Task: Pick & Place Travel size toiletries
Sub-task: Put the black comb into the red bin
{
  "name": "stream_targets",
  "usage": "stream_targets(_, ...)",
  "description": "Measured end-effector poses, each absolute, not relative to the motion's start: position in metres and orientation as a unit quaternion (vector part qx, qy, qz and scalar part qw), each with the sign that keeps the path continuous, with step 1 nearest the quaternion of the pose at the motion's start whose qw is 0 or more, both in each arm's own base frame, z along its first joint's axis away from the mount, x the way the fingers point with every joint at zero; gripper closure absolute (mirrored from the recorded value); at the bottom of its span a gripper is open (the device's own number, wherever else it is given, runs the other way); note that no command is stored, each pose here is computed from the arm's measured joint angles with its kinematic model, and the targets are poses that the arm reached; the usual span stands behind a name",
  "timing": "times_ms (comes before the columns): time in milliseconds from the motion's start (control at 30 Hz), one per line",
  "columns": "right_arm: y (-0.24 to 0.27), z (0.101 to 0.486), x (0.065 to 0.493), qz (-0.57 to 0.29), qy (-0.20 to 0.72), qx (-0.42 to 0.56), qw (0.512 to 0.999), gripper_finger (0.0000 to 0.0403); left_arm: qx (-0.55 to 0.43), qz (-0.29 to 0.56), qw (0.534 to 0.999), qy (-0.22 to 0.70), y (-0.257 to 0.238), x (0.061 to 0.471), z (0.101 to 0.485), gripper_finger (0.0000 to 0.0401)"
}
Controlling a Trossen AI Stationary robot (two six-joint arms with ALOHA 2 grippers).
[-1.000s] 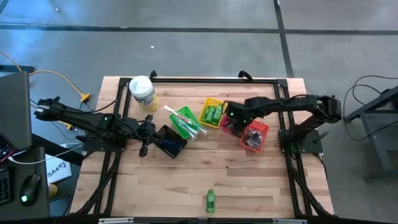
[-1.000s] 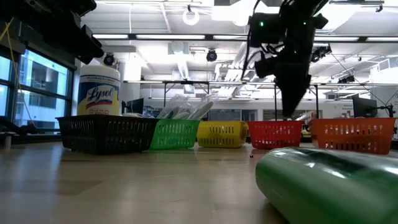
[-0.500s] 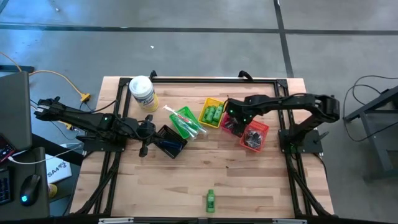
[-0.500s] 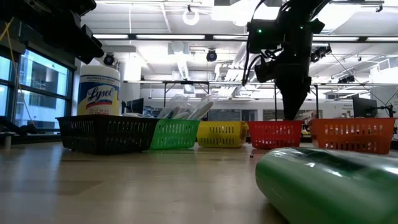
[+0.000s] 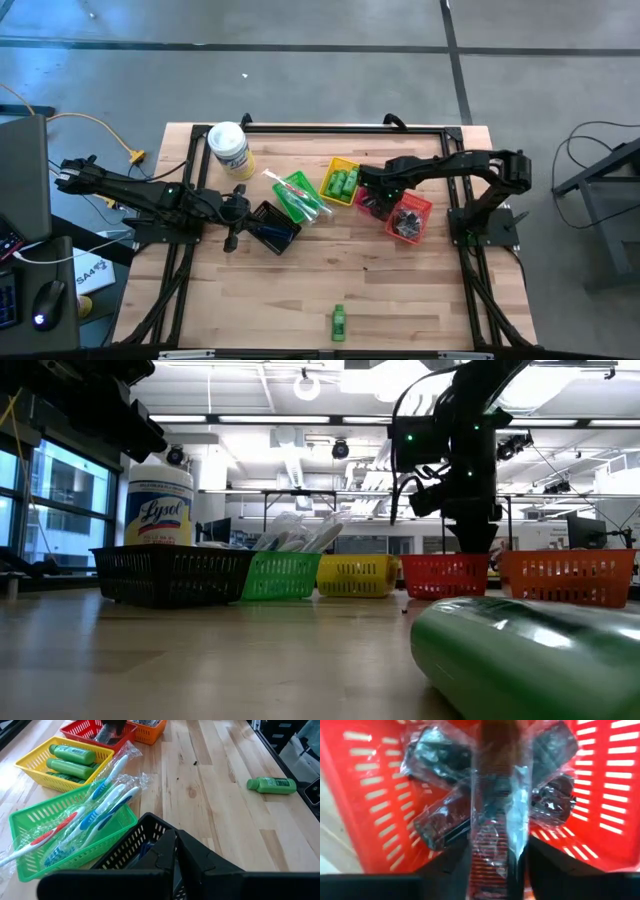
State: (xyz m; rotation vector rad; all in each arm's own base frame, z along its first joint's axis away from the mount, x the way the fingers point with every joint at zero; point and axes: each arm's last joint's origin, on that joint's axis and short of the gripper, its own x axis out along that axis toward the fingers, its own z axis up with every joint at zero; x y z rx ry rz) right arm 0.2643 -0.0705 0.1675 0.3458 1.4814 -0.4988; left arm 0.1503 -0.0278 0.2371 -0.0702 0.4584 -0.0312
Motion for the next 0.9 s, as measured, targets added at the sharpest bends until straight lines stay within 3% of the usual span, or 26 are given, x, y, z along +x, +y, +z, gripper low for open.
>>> stream_targets(100, -0.071, 0.168, 0.265, -0.230, 0.661, 0.162, 0.696, 0.0283, -0.035, -0.015, 0.973, 0.227, -0.028, 0.150, 0.237, 0.0384)
stream_targets(600, -0.087, 0.199, 0.284, -0.313, 0.583, 0.238, 0.712, 0.0283, -0.035, -0.015, 0.973, 0.228, -0.028, 0.150, 0.237, 0.0384)
stream_targets(900, -0.087, 0.197, 0.283, -0.334, 0.570, 0.306, 0.686, 0.0283, -0.035, -0.015, 0.973, 0.228, -0.028, 0.150, 0.237, 0.0384)
